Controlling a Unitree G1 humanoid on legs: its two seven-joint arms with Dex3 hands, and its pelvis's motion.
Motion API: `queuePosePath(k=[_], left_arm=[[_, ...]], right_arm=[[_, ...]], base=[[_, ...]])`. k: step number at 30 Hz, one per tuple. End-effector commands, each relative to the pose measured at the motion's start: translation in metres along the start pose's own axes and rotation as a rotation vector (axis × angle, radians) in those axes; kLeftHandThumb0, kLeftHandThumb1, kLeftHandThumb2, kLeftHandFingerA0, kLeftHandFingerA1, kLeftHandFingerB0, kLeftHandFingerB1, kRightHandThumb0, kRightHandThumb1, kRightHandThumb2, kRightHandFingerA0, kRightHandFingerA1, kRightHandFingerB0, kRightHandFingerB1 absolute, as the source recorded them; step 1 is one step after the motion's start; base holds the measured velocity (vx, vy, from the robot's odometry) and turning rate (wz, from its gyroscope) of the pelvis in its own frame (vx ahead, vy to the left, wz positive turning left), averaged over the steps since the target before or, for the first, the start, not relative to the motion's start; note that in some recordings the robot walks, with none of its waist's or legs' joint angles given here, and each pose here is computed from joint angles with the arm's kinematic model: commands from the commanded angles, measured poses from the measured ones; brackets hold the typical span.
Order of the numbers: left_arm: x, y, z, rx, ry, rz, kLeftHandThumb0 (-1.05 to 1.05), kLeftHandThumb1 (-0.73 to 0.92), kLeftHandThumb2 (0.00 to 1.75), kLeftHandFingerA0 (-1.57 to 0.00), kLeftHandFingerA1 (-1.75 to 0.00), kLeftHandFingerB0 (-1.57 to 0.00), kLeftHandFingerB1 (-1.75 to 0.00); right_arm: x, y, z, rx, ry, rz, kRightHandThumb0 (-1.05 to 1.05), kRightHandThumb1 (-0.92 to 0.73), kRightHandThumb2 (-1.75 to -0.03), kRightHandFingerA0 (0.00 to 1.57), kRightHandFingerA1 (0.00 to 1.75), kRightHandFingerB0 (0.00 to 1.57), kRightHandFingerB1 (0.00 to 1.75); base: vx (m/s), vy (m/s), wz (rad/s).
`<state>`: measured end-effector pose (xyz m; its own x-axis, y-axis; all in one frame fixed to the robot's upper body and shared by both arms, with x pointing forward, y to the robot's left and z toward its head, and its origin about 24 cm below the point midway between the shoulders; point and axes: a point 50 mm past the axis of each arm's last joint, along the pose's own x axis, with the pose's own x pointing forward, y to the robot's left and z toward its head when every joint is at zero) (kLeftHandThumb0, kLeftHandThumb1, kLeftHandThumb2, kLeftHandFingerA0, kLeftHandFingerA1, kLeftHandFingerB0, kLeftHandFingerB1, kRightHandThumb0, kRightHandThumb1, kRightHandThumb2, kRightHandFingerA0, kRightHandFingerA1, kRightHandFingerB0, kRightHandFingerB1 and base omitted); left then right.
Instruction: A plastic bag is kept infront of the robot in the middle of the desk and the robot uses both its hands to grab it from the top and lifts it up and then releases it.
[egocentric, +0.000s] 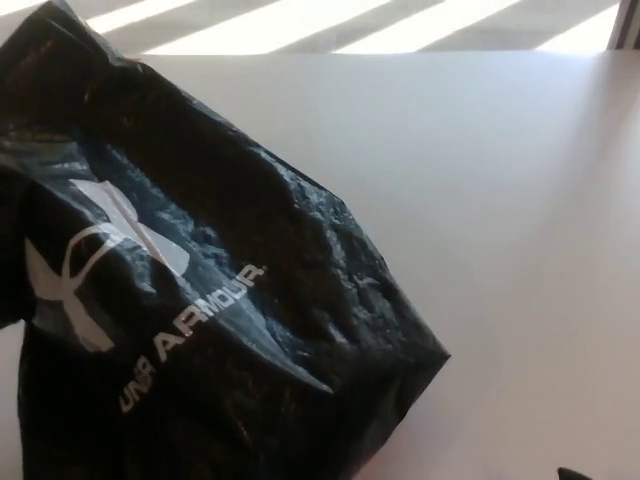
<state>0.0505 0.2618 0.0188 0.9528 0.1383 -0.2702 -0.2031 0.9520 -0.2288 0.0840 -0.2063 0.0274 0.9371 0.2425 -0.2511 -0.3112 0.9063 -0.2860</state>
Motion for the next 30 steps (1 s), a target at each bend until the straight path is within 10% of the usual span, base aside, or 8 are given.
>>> queuePosePath(k=[1,11,12,17,22,23,25,30], left_arm=[[-0.049,-0.008,0.043,0.41,-0.525,-0.076,-0.66,0.7,1.0,-0.31,-0.54,-0.09,-0.42],[-0.055,-0.005,0.024,0.439,-0.503,-0.036,-0.62,0.92,0.67,-0.37,-0.42,-0.18,-0.3],[-0.056,-0.004,0.021,0.446,-0.492,-0.051,-0.67,0.76,1.06,-0.25,-0.52,-0.07,-0.39],[-0.057,0.005,0.003,0.397,-0.46,-0.081,-0.65,0.74,1.03,-0.21,-0.5,-0.06,-0.39],[-0.063,0.005,0.003,0.397,-0.457,-0.061,-0.68,0.75,1.05,-0.19,-0.5,-0.06,-0.4],[-0.064,0.006,0.002,0.403,-0.453,-0.055,-0.67,0.92,0.73,-0.25,-0.38,-0.12,-0.24],[-0.065,0.01,0.001,0.416,-0.449,-0.04,-0.71,0.75,1.06,-0.2,-0.5,-0.07,-0.39],[-0.068,0.011,-0.002,0.423,-0.442,-0.031,-0.67,0.92,0.73,-0.25,-0.37,-0.12,-0.23]], right_arm=[[-0.05,0.014,0.048,0.017,-0.424,-0.039,-0.67,-0.57,-0.97,0.0,0.45,0.01,0.36],[-0.055,0.012,0.036,0.014,-0.434,-0.057,-0.59,-0.82,-0.63,0.04,0.3,0.03,0.26],[-0.055,0.012,0.034,0.013,-0.423,-0.065,-0.62,-0.6,-0.98,0.0,0.37,0.0,0.32],[-0.057,0.008,0.027,0.002,-0.378,-0.091,-0.6,-0.79,-0.68,0.05,0.22,0.05,0.22],[-0.054,0.006,0.021,-0.015,-0.374,-0.092,-0.69,-0.61,-0.97,0.0,0.28,0.03,0.28],[-0.053,0.005,0.021,-0.018,-0.371,-0.091,-0.63,-0.84,-0.66,0.01,0.26,0.02,0.25],[-0.053,0.005,0.02,-0.017,-0.364,-0.09,-0.63,-0.84,-0.65,0.01,0.25,0.02,0.24],[-0.049,0.0,0.015,-0.048,-0.351,-0.106,-0.71,-0.63,-1.0,0.0,0.29,0.04,0.26]], base=[[-0.05,-0.083,0.04],[0.01,0.077,-0.03],[0.15,0.249,-0.21],[0.05,0.139,0.0],[0.02,-0.033,0.05],[0.02,-0.104,0.09],[0.0,-0.096,0.08],[0.0,-0.029,0.03]])
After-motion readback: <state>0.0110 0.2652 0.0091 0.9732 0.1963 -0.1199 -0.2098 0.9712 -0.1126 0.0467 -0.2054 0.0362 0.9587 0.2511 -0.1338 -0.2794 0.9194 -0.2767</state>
